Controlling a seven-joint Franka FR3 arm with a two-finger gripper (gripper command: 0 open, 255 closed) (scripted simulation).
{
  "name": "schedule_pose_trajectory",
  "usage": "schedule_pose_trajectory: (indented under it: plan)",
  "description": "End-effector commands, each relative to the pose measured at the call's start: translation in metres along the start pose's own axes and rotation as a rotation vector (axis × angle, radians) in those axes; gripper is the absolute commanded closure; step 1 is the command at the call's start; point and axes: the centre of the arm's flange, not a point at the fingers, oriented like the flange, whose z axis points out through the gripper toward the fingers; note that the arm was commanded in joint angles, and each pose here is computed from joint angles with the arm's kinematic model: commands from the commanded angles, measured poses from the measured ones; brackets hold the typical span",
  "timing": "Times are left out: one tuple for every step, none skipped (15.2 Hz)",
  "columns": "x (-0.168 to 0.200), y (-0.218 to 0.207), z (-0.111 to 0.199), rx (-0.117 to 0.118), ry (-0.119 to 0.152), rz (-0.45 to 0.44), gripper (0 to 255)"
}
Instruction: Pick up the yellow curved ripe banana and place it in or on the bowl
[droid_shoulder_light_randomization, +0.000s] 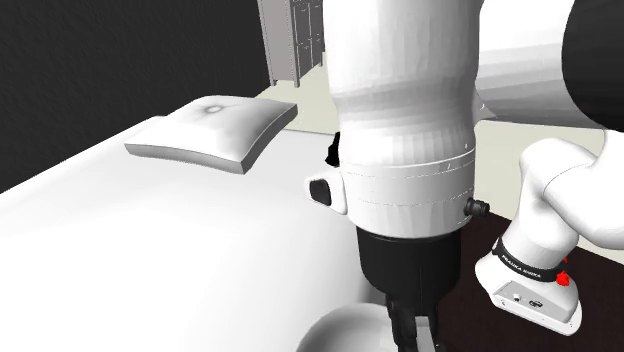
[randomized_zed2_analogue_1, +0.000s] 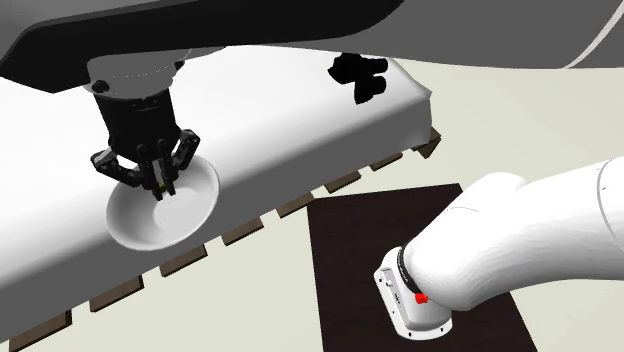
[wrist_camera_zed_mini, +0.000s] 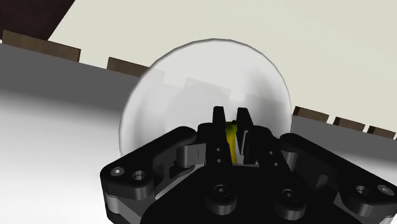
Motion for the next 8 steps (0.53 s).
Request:
schedule_pose_trajectory:
  plan:
    - [0.002,0.003,0.010,0.000,0.000,0.000,255]
    - [0.003,0.005,0.015,0.000,0.000,0.000,255]
    - [0.003,0.006,0.020,0.000,0.000,0.000,255]
    - [0.004,0.008,0.025,0.000,0.000,0.000,255]
    - [0.005,0.010,0.030,0.000,0.000,0.000,255]
    - [0.006,0.012,0.035,0.000,0.000,0.000,255]
    - [0.006,0.012,0.035,0.000,0.000,0.000,255]
    - [0.006,0.012,0.035,0.000,0.000,0.000,255]
